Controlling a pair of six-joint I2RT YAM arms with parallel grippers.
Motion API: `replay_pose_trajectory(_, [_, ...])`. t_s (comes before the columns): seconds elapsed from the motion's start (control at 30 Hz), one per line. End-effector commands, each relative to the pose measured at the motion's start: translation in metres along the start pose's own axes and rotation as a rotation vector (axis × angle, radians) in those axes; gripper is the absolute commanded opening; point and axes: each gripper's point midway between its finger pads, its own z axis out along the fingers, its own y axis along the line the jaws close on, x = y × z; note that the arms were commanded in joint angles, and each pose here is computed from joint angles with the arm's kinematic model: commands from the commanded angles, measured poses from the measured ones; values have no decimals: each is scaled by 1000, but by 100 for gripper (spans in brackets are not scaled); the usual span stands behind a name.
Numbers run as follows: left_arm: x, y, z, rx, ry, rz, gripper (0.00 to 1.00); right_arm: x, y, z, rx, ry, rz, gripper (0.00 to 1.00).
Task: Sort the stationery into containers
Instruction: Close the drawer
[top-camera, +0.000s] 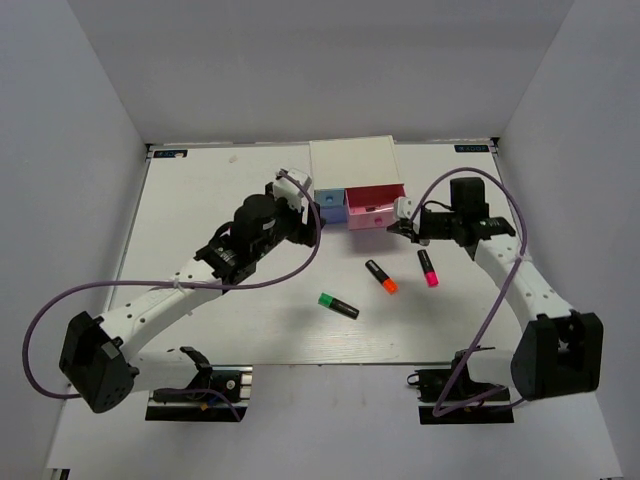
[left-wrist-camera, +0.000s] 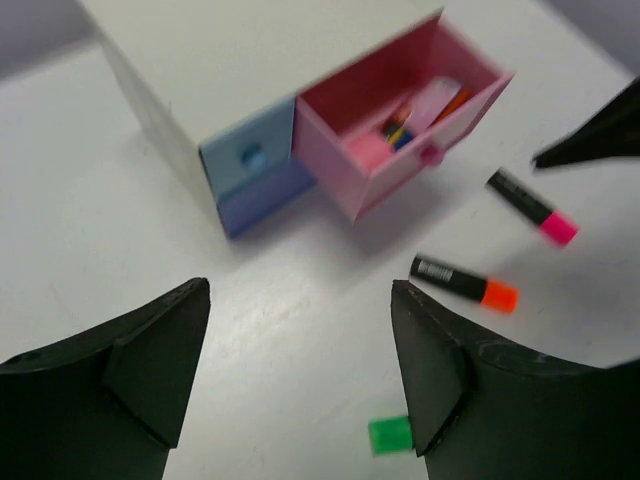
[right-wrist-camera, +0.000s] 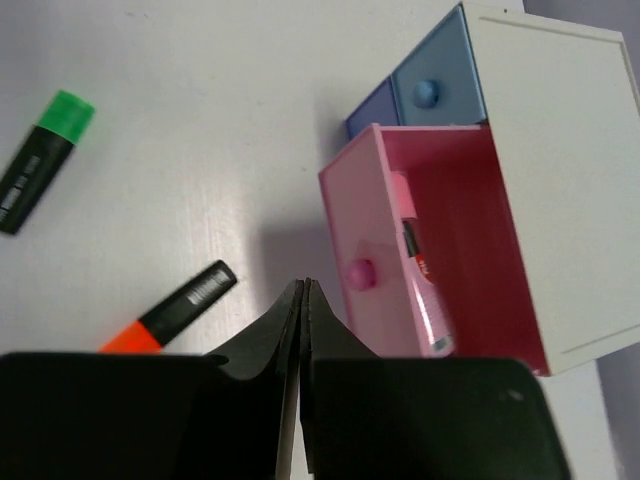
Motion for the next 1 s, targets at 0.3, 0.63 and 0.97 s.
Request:
replay_pose_trajectory(0.3, [46, 9, -9, -40, 114, -6, 91, 58, -31, 29, 29, 219, -68, 0])
replay_pose_trajectory(0.63, [58, 6, 0, -33, 153, -37, 100, 65, -81, 39, 304, 248, -87, 0])
replay_pose_trajectory(0.97, [56, 5, -1, -32, 141, -47, 100, 59, -98, 61, 321, 244, -96, 0])
